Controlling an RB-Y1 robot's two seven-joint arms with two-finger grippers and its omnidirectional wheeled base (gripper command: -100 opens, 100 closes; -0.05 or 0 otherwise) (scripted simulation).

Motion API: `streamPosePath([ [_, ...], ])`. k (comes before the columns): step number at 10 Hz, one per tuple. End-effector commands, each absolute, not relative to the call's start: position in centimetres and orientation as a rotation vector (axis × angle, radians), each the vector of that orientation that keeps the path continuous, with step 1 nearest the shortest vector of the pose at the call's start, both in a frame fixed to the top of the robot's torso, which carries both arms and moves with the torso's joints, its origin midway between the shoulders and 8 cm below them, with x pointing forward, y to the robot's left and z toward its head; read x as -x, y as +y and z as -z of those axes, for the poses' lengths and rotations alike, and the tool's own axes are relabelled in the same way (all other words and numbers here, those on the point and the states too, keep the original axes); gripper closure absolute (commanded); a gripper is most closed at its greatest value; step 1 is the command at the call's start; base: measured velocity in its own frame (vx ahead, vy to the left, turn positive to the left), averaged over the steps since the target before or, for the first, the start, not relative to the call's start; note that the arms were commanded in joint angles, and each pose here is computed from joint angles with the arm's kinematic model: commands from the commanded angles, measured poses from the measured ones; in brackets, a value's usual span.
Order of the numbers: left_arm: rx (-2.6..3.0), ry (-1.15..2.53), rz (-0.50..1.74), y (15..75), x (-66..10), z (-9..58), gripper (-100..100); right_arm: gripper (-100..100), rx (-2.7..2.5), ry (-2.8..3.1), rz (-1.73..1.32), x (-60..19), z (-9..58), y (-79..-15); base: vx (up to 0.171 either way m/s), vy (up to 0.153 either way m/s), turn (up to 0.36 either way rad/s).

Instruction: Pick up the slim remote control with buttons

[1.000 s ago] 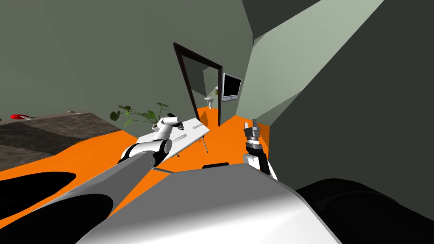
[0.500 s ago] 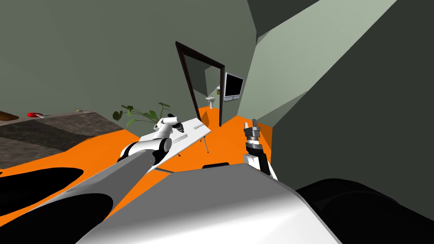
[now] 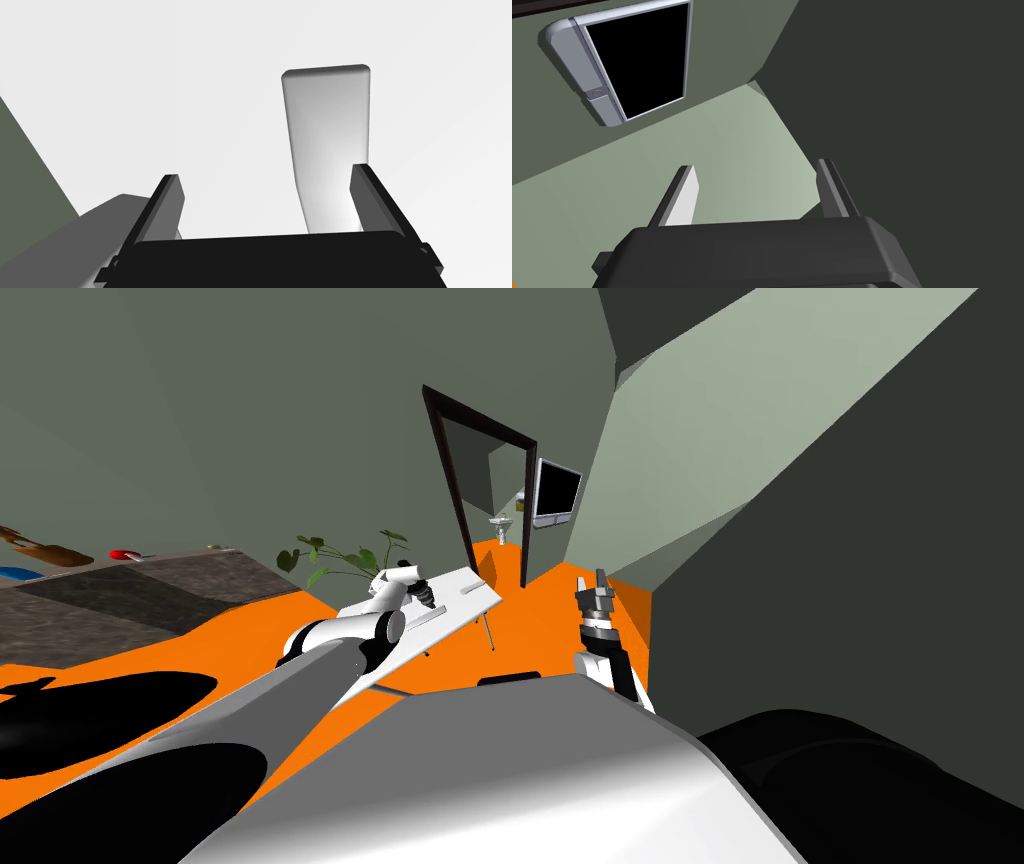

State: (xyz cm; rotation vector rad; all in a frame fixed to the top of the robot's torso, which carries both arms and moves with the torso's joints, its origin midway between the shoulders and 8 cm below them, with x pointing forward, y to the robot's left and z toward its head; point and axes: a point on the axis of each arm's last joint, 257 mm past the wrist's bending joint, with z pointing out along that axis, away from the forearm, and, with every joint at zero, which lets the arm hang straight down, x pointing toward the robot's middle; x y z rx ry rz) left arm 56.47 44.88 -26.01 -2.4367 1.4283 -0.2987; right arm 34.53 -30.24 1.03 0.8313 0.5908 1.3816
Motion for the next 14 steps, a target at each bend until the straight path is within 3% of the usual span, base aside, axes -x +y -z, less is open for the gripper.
streamPosePath([
  [1, 2.487, 1.449, 0.266, 44.3, -55.4, 26.9, -100, 0, -0.831, 0.591, -1.382, -34.5, -1.0, -30.2, 0.05, 0.031, 0.118],
  [12, 2.728, 1.523, 0.048, 41.9, -48.4, 32.1, -100, 0, -0.831, 0.591, -1.381, -34.5, -1.0, -30.2, 0.054, 0.033, 0.054],
  [13, 2.732, 1.525, 0.042, 41.9, -48.2, 32.2, 0, 0, -0.831, 0.591, -1.382, -34.5, -1.0, -30.2, 0.006, 0.005, -0.003],
  [14, 2.742, 1.503, 0.04, 40.8, -48.5, 32.7, -100, 0, -0.831, 0.591, -1.382, -34.5, -1.0, -30.2, -0.025, 0.052, -0.106],
])
